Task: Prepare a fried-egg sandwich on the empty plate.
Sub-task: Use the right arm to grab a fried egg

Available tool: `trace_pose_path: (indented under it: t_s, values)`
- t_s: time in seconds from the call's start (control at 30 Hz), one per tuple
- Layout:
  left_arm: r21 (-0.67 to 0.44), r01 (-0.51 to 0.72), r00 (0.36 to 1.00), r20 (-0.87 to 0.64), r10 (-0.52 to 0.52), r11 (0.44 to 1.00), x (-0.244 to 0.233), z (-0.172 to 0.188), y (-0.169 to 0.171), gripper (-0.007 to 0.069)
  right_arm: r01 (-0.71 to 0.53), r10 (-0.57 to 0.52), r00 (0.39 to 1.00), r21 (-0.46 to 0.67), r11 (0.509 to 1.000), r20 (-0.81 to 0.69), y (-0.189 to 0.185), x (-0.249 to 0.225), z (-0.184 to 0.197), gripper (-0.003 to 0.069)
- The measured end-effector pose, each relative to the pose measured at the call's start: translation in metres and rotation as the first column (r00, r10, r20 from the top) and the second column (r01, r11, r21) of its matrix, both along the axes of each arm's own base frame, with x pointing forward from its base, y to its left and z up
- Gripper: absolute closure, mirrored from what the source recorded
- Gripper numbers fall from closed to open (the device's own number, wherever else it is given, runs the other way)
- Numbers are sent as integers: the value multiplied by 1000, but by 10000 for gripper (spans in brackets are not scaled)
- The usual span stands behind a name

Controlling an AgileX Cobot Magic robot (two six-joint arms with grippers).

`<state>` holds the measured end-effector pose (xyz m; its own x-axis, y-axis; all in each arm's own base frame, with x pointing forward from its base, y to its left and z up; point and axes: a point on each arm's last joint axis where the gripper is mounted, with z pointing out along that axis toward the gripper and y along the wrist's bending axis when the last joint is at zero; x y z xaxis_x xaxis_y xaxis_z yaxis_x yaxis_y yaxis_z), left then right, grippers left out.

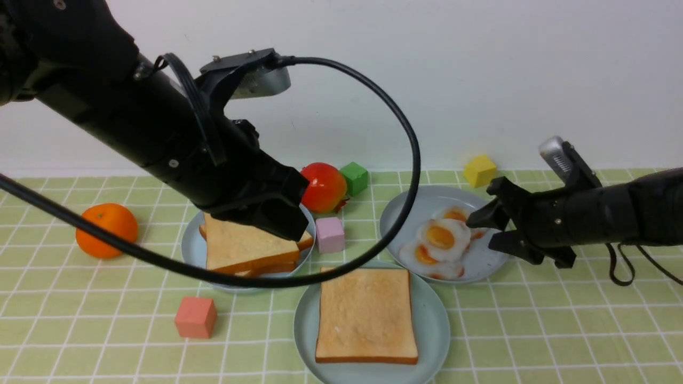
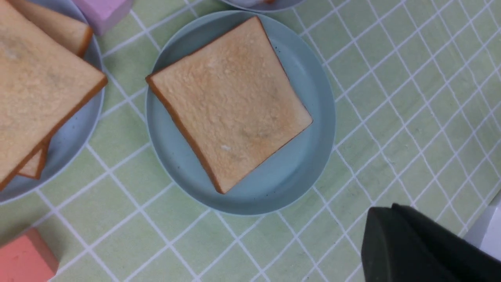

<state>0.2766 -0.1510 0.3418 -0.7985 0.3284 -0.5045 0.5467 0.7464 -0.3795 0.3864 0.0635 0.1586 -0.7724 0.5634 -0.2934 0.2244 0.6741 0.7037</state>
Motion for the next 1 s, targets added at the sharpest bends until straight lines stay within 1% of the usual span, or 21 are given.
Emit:
trace_pose_path:
  t_s: [0.27,0.4,0.5,0.77,0.8,0.93,1.0]
  values:
    - [6,1,1000,-5,-1,1000,0,0,0,638,17,-16,999,26,1000,-41,2,16,-27,242]
    - [7,1,1000,-5,-1,1000,0,0,0,638,39,-37,998,51,998,-49,2,18,-30,247]
    - [7,1,1000,-5,-1,1000,0,0,0,638,64,-60,997,75,995,-54,2,20,-31,272]
    - [14,1,1000,-2,-1,1000,0,-1,1,638,84,-79,994,80,993,-71,2,21,-38,391]
    - [14,1,1000,-2,-1,1000,0,-1,1,638,88,-82,994,81,993,-76,2,21,-40,435]
    - [13,-1,1000,-5,1,1000,0,-1,1,638,94,-87,992,83,992,-87,2,21,-44,526]
    - [16,-10,1000,-14,10,1000,0,-1,1,638,93,-86,993,83,992,-87,2,22,-44,559]
